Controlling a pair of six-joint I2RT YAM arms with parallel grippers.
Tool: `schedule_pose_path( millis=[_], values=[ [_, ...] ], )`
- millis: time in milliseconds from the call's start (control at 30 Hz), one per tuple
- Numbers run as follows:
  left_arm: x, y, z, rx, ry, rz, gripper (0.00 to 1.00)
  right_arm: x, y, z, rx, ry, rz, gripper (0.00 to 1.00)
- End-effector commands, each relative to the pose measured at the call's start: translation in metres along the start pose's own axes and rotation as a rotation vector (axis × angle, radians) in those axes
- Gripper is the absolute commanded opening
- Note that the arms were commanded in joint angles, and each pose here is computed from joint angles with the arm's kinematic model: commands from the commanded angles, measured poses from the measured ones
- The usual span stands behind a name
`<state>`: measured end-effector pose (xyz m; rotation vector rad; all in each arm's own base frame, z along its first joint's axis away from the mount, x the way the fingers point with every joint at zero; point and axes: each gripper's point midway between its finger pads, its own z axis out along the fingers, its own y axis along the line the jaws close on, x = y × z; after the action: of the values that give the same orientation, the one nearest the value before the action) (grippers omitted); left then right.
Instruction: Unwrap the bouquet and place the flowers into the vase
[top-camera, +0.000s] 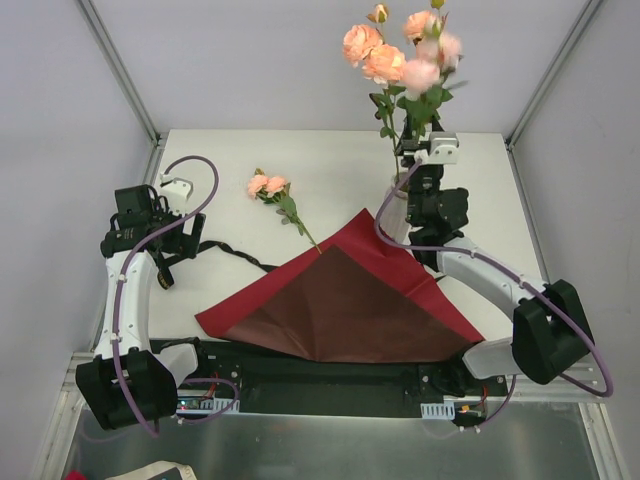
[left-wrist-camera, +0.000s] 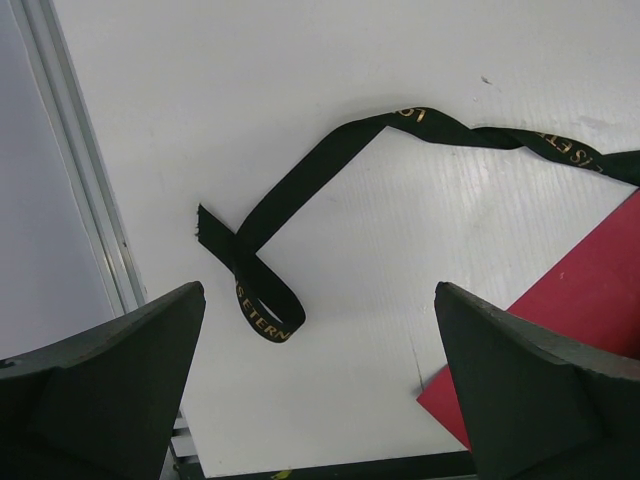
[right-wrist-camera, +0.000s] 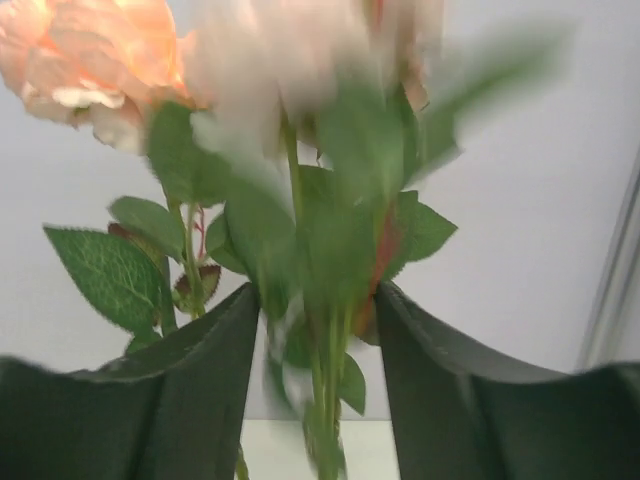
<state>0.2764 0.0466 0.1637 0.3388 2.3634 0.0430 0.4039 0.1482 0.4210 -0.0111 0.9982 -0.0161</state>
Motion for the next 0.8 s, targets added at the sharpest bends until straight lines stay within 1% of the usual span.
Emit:
schedule_pose_path(
  millis=[0,67,100,200,233,267,300,333,367,400,433,467,500,533,567,600,633,700,733,767],
  values=[
    [-0.009,0.001,-0.008,0.008,-0.035,0.025,0.99,-0.041,-0.015,-0.012,0.038,-0.074,0.091,0.67],
    [-0.010,0.000,-0.008,0.008,-0.039,0.025,0.99,-0.054,-0.004,-0.018,0.003,-0.084,0.102,0.73],
    [-0.010,0.000,-0.009,0.008,-0.040,0.025,0.99,-0.065,-0.002,-0.018,-0.006,-0.090,0.074,0.74],
    [-0.012,0.000,-0.010,0.007,-0.046,0.020,0.99,-0.087,0.026,-0.027,-0.081,-0.091,0.058,0.74],
    [-0.012,0.000,-0.010,0.008,-0.046,0.020,0.99,-0.096,0.046,-0.034,-0.142,-0.102,0.073,0.74],
    [-0.010,-0.001,-0.009,0.011,-0.045,0.018,0.99,-0.091,0.061,-0.039,-0.192,-0.077,0.057,0.74],
    [-0.011,-0.001,-0.010,0.009,-0.049,0.018,0.99,-0.097,0.071,-0.039,-0.213,-0.071,0.059,0.74],
    [-0.011,-0.001,-0.010,0.011,-0.046,0.018,0.99,-0.097,0.089,-0.047,-0.259,-0.044,0.078,0.74],
    [-0.010,-0.001,-0.011,0.007,-0.048,0.018,0.99,-0.077,0.109,-0.053,-0.325,0.035,0.043,0.74],
    [-0.009,-0.001,-0.011,0.007,-0.046,0.019,0.99,-0.069,0.123,-0.058,-0.368,0.078,0.051,0.74],
    [-0.007,-0.002,-0.009,0.008,-0.040,0.017,0.99,-0.071,0.141,-0.061,-0.429,0.104,0.112,0.74],
    [-0.007,-0.002,-0.010,0.007,-0.043,0.020,0.99,-0.034,0.165,-0.076,-0.522,0.229,0.065,0.74],
    [-0.007,-0.002,-0.010,0.005,-0.042,0.021,0.99,-0.019,0.178,-0.082,-0.569,0.286,0.054,0.73],
    [-0.007,-0.001,-0.011,0.003,-0.043,0.022,0.99,-0.023,0.195,-0.080,-0.615,0.327,0.117,0.73],
    [-0.006,-0.002,-0.011,0.003,-0.043,0.025,0.99,0.028,0.214,-0.107,-0.700,0.501,0.032,0.70],
    [-0.005,-0.002,-0.011,0.003,-0.043,0.026,0.99,0.040,0.228,-0.118,-0.766,0.567,0.025,0.69],
    [-0.005,-0.002,-0.012,0.003,-0.046,0.028,0.99,0.071,0.240,-0.134,-0.803,0.692,-0.003,0.68],
    [-0.004,-0.003,-0.011,0.006,-0.046,0.028,0.99,0.097,0.254,-0.153,-0.880,0.788,-0.018,0.68],
    [-0.003,-0.004,-0.011,0.009,-0.044,0.030,0.99,0.121,0.261,-0.168,-0.921,0.876,-0.047,0.68],
    [-0.003,-0.004,-0.010,0.011,-0.044,0.032,0.99,0.132,0.263,-0.175,-0.941,0.922,-0.053,0.68]
  ],
)
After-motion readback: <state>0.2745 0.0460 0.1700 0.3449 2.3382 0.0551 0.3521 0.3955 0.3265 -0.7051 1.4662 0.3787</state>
